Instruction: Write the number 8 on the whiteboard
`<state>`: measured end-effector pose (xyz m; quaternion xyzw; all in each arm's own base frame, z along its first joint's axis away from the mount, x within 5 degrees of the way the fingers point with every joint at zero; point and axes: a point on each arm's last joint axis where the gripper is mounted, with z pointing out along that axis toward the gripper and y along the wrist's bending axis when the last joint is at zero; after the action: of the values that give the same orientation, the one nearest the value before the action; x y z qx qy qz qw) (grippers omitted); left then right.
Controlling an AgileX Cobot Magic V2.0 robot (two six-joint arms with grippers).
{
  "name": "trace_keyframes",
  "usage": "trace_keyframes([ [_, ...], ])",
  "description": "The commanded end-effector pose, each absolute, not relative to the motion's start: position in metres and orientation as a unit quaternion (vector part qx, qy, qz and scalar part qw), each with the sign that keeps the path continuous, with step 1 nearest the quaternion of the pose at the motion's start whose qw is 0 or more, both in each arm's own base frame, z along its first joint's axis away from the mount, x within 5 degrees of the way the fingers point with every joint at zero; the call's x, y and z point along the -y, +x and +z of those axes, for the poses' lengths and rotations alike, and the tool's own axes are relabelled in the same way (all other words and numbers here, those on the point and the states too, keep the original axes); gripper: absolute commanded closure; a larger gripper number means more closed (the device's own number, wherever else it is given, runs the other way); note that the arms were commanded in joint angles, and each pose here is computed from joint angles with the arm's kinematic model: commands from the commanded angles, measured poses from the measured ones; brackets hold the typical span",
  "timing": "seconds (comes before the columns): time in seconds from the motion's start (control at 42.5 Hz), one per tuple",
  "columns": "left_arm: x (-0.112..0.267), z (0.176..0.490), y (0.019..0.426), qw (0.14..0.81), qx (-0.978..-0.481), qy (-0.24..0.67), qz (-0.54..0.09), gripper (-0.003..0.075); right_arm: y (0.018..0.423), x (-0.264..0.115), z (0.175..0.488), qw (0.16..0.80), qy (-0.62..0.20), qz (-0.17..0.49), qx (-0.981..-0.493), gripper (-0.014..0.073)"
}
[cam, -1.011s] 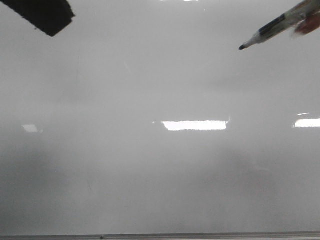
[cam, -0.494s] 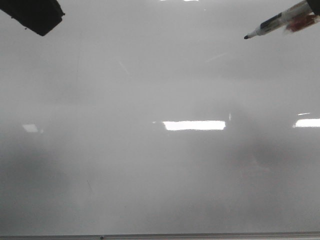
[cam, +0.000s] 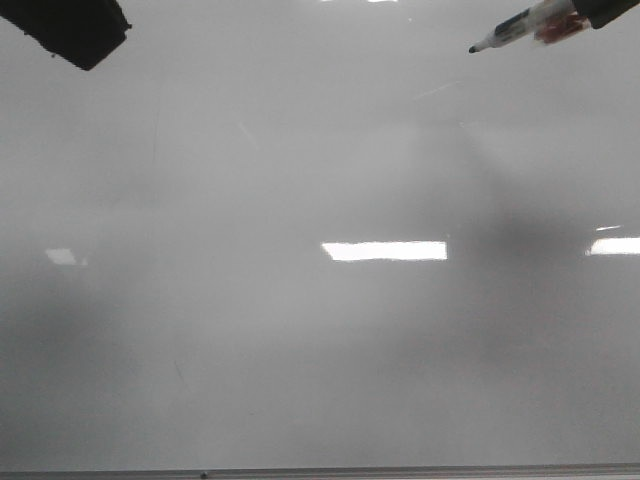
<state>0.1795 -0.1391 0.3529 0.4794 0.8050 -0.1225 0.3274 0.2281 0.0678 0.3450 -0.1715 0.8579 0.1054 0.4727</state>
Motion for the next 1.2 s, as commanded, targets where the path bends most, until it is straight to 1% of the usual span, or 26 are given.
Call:
trace_keyframes([
  [0.0, 0.139, 0.369, 0.178, 0.371, -0.796, 0.458, -0.139, 0.0302, 0.239, -0.068, 0.368, 0.524, -0.152, 0.107, -0.831, 0.0662],
  [0.306, 0.140, 0.369, 0.178, 0.371, -0.796, 0.457, -0.142, 0.0302, 0.284, -0.082, 0.372, 0.514, -0.154, 0.116, -0.836, 0.0662],
  [0.4, 0.140, 0.369, 0.178, 0.371, -0.796, 0.455, -0.146, 0.0302, 0.296, -0.094, 0.367, 0.489, -0.183, 0.120, -0.845, 0.0662],
  [0.494, 0.140, 0.369, 0.178, 0.371, -0.796, 0.455, -0.147, 0.0302, 0.303, -0.106, 0.358, 0.450, -0.220, 0.122, -0.857, 0.0662],
  [0.564, 0.140, 0.369, 0.178, 0.371, -0.796, 0.455, -0.147, 0.0302, 0.302, -0.103, 0.356, 0.440, -0.223, 0.115, -0.862, 0.0662],
  [0.706, 0.140, 0.369, 0.178, 0.371, -0.796, 0.455, -0.147, 0.0302, 0.294, -0.082, 0.350, 0.430, -0.193, 0.102, -0.876, 0.0662],
  [0.823, 0.140, 0.369, 0.178, 0.371, -0.796, 0.455, -0.147, 0.0302, 0.284, -0.073, 0.333, 0.410, -0.183, 0.097, -0.888, 0.0662],
  [0.894, 0.140, 0.370, 0.178, 0.372, -0.796, 0.455, -0.147, 0.0302, 0.280, -0.072, 0.316, 0.391, -0.181, 0.097, -0.897, 0.0662],
  [1.035, 0.140, 0.370, 0.178, 0.372, -0.796, 0.455, -0.147, 0.0302, 0.276, -0.086, 0.295, 0.381, -0.196, 0.101, -0.898, 0.0662],
  [1.176, 0.140, 0.370, 0.178, 0.377, -0.794, 0.453, -0.147, 0.0302, 0.282, -0.109, 0.295, 0.408, -0.219, 0.110, -0.879, 0.0662],
])
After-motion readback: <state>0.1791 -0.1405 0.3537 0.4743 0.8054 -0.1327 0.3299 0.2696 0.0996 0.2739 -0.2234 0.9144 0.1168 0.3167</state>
